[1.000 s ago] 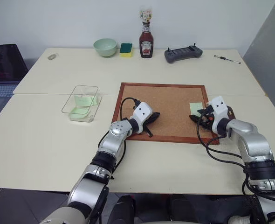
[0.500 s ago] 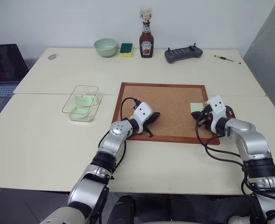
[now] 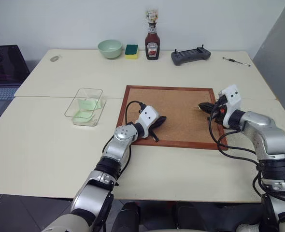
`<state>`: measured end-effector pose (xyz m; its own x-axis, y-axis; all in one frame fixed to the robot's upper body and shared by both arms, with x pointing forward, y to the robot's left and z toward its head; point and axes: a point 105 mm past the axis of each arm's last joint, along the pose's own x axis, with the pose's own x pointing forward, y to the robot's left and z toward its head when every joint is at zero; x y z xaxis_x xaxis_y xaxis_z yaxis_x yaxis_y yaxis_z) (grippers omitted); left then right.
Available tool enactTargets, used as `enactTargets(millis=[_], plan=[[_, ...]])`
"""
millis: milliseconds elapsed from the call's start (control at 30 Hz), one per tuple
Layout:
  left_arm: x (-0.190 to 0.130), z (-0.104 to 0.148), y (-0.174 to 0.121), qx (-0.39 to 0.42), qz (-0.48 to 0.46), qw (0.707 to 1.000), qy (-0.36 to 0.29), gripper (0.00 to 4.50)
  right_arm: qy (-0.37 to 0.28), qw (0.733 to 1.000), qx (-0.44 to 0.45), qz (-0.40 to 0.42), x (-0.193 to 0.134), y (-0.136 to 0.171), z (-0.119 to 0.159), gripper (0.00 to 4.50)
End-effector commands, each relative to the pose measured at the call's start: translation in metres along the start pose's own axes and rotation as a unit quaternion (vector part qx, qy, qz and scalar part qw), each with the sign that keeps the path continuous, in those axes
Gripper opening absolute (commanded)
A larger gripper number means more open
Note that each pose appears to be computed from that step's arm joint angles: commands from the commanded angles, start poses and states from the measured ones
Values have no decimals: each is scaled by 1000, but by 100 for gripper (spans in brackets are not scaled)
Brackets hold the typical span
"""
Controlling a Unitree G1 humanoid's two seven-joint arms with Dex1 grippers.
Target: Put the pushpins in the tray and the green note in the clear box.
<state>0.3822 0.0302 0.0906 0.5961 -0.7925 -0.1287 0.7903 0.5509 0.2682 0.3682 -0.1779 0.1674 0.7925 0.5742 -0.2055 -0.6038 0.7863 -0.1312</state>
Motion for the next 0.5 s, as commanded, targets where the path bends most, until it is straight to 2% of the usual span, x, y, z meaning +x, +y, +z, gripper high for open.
enactTargets(millis=[33, 67, 133, 167, 333, 500], plan=[[1, -6, -8, -13, -22, 1000, 13, 0, -33, 999, -23, 23, -5, 8, 23, 6], [0, -5, -7, -12, -24, 1000, 12, 0, -33, 999, -25, 26, -4, 10, 24, 6], [-2, 0, -3, -10, -25, 1000, 4, 37, -35, 998, -27, 33, -3, 13, 26, 0], [-4, 5, -3, -10, -32, 999, -3, 41, -36, 998, -28, 36, -3, 15, 26, 0], [-12, 22, -3, 29, -62, 997, -30, 139, -38, 998, -36, 45, 0, 19, 28, 0], [-18, 28, -3, 44, -78, 995, -39, 232, -36, 997, -43, 55, 2, 22, 28, 0]])
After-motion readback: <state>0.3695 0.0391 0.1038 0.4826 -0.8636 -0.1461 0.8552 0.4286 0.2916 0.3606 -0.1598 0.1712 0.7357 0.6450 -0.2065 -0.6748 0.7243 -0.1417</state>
